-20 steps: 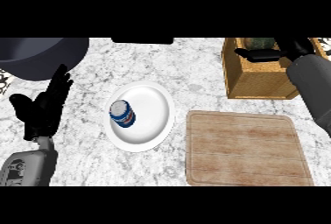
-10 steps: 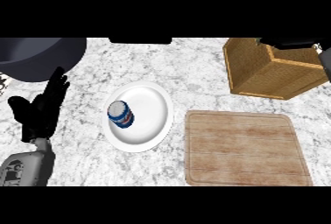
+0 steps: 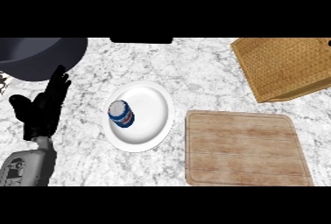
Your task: Pick the squash from the cutting board and place it in the basket
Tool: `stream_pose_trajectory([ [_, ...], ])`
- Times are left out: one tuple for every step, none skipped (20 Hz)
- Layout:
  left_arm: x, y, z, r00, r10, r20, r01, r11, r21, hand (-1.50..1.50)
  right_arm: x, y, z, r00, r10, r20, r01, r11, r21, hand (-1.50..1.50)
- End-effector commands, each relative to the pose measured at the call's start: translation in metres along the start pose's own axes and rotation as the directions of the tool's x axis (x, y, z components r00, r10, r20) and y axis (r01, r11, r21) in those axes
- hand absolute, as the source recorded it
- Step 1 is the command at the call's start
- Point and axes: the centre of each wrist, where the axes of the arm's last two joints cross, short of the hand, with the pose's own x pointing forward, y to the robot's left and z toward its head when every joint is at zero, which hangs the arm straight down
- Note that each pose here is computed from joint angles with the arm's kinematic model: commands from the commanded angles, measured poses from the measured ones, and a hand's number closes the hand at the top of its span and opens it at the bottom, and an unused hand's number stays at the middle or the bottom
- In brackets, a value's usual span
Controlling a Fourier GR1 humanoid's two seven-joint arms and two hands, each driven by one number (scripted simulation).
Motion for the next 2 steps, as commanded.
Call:
stream_pose_trajectory([
  [-0.0085,-0.0002,-0.0012,1.000,0.011,0.001,-0.011,1.000,-0.019,0.00,-0.0103,-0.0380,0.0182,0.999,-0.029,0.025,0.029,1.000,0.005,-1.50],
  [-0.0051,-0.0019,0.0006,1.000,-0.009,-0.004,0.009,1.000,-0.022,0.00,-0.0187,-0.0336,0.0218,0.999,-0.044,0.023,0.044,0.999,0.012,-1.50],
])
